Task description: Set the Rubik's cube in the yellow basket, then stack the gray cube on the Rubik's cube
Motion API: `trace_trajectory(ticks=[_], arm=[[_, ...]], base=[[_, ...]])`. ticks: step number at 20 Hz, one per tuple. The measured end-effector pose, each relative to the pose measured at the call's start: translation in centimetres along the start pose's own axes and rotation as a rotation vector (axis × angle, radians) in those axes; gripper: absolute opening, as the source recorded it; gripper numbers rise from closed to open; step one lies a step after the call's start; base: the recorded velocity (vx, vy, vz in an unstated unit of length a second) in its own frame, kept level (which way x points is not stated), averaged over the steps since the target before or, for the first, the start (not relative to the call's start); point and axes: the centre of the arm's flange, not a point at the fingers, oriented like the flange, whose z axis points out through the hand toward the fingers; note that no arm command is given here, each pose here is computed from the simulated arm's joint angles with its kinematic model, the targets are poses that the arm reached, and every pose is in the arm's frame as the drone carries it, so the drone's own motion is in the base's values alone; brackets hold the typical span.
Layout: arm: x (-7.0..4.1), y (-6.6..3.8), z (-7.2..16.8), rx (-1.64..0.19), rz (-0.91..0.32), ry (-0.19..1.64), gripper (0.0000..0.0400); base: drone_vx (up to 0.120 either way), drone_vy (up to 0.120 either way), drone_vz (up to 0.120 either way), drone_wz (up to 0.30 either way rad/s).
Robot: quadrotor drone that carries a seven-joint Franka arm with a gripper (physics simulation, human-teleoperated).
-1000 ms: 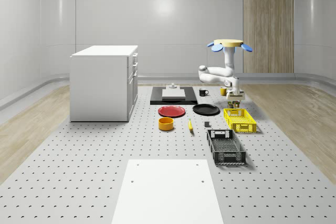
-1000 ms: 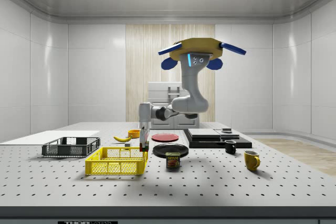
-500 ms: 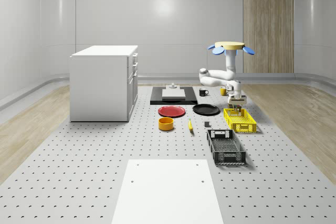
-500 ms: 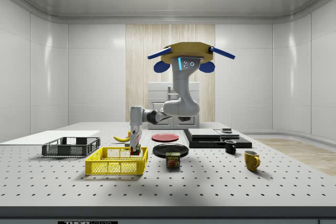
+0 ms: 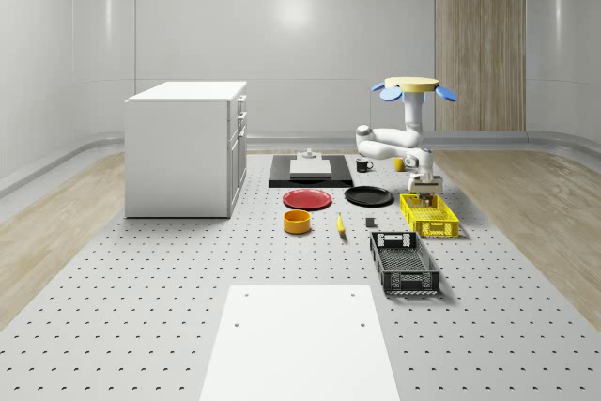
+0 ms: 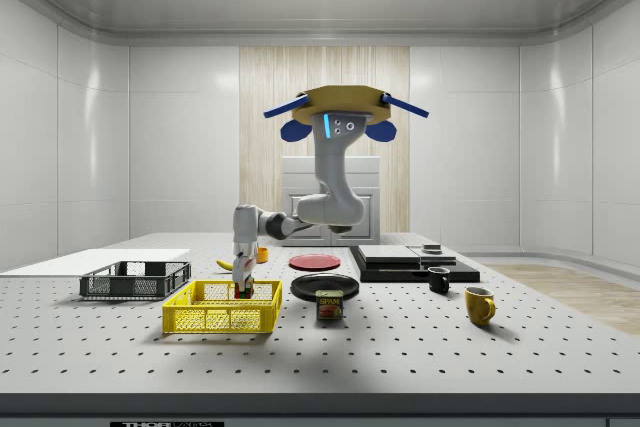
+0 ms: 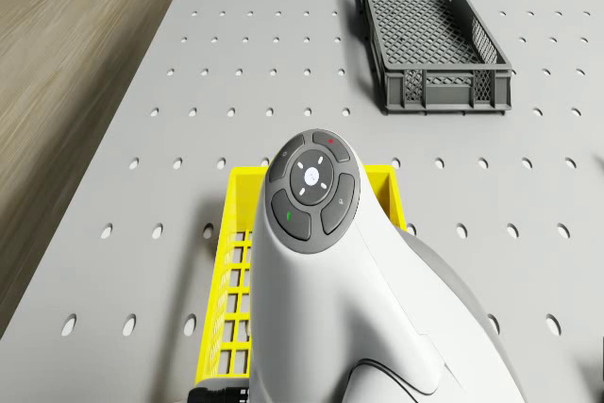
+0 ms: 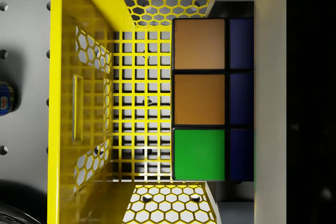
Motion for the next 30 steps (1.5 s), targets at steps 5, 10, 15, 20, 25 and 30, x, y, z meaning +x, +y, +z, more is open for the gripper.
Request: trace_trajectory(ticks=[5,10,15,20,25,30], arm=[[0.0,0.0,1.4,0.000,0.000,0.000,0.0325],[0.0,0.0,3.1,0.000,0.000,0.000,0.0325],[0.0,0.0,5.0,0.000,0.000,0.000,0.0325],[0.0,0.0,5.8,0.000,0.000,0.000,0.0375],[0.0,0.0,5.8,0.000,0.000,0.000,0.0393],[0.0,0.0,5.8,0.000,0.000,0.000,0.0398]], base=[[0.000,0.000,0.000,0.000],[0.000,0.000,0.000,0.000],[0.000,0.000,0.000,0.000],[0.000,0.000,0.048,0.000],[0.008,-0.016,0.120,0.000],[0.120,-0.120,0.096,0.000]])
